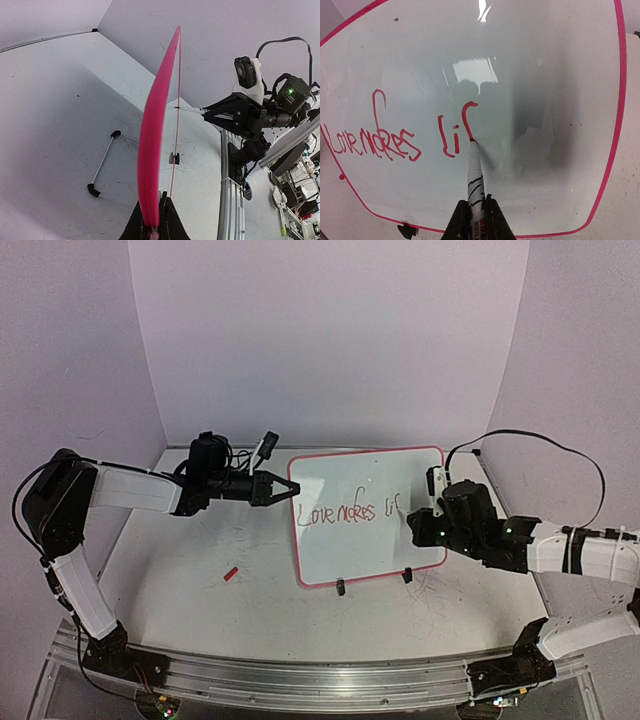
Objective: Write a sentence on the whiteboard
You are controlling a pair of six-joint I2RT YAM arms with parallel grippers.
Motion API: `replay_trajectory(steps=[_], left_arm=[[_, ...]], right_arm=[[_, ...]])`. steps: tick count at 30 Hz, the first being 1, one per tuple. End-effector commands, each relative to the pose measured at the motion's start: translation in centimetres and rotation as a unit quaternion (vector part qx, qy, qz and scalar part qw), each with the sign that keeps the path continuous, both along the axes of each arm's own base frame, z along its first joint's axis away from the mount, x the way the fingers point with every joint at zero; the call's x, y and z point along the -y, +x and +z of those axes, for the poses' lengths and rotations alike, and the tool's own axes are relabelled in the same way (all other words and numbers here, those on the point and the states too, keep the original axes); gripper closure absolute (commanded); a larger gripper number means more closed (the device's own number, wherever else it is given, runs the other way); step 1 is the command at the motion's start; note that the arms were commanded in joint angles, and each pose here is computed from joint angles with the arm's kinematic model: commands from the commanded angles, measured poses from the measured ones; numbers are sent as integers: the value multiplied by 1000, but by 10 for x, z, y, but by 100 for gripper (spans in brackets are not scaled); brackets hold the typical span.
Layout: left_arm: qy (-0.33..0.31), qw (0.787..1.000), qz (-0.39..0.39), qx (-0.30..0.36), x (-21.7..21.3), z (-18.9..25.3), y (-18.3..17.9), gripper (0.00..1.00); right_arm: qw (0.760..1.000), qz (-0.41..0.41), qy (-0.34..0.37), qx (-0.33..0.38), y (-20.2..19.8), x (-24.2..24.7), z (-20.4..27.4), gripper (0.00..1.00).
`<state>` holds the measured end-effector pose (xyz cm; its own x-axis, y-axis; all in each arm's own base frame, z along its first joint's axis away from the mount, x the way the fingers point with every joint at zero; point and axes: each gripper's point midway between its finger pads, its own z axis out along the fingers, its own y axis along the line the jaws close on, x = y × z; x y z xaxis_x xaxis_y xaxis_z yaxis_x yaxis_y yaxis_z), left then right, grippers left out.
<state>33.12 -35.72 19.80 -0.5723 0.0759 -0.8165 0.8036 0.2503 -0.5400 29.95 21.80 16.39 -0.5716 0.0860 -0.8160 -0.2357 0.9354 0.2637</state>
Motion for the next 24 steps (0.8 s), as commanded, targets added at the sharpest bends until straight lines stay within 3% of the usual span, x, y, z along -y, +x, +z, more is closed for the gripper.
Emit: replay_trajectory(steps=[1, 9, 17, 24], left_arm=[[46, 998, 31, 15, -5, -24, 12, 100], [46, 998, 31, 14, -5, -24, 12, 100], [45, 998, 33, 14, -6, -22, 11, 100], [45, 998, 34, 17, -7, -20, 10, 100]], right_arm=[[999, -6, -18, -39, -14, 12, -24, 100], [998, 21, -15, -62, -28, 1, -38, 100], [999, 21, 28, 4, -13, -9, 18, 100], [999, 17, 39, 19, -5, -11, 25, 100]])
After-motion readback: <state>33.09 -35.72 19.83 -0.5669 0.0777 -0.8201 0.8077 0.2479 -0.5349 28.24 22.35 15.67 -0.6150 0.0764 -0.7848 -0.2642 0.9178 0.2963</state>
